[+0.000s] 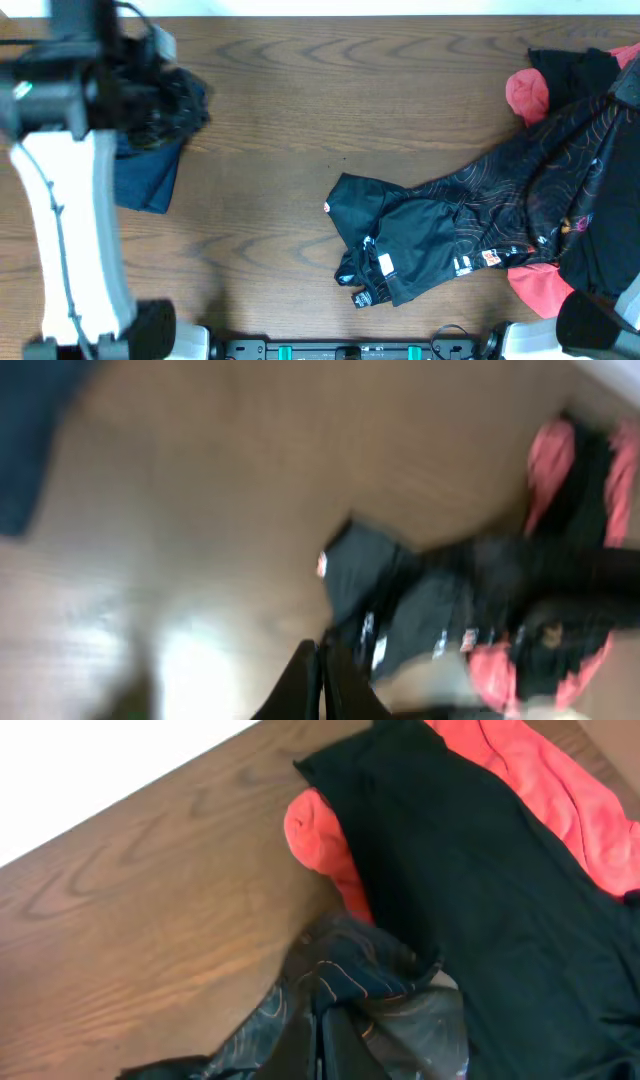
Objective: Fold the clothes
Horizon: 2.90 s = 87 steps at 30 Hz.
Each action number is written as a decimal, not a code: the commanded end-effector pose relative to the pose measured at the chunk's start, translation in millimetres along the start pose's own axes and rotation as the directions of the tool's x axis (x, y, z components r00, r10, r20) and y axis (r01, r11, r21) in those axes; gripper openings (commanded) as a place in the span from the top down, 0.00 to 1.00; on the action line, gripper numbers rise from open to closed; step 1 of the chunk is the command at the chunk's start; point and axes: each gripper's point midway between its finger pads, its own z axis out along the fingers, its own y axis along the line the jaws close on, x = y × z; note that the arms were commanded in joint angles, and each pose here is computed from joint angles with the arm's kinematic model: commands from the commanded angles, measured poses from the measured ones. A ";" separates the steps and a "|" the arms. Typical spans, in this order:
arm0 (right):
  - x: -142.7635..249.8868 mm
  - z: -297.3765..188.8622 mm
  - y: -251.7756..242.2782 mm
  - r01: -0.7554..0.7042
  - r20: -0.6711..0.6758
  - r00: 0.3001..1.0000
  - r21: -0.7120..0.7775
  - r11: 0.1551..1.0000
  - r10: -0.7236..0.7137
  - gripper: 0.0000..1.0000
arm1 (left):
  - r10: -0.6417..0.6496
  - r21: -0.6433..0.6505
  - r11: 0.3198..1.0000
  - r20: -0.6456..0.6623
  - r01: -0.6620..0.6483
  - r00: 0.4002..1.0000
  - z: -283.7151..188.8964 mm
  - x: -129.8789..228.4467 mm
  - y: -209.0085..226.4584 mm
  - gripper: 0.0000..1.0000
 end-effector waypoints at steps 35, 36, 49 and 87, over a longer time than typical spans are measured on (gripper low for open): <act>8.9 -10.1 -8.1 0.025 -0.018 1.000 0.036 0.999 -0.024 0.91 | 0.398 0.155 0.917 -0.430 -0.368 0.811 271.9 206.0 -87.9 0.40; 8.8 -10.1 -8.1 0.025 -0.018 1.000 0.036 0.999 -0.024 0.91 | 0.403 0.158 0.915 -0.429 -0.372 0.808 272.2 207.3 -89.0 0.40; 9.1 -10.1 -8.2 0.025 -0.019 1.000 0.036 0.999 -0.024 0.91 | 0.352 0.122 0.935 -0.445 -0.334 0.823 293.8 223.2 -88.4 0.40; 10.8 -10.3 -8.5 0.025 -0.026 0.999 0.037 0.999 -0.024 0.93 | 0.435 0.069 0.893 -0.392 -0.446 0.811 328.6 235.9 -90.3 0.64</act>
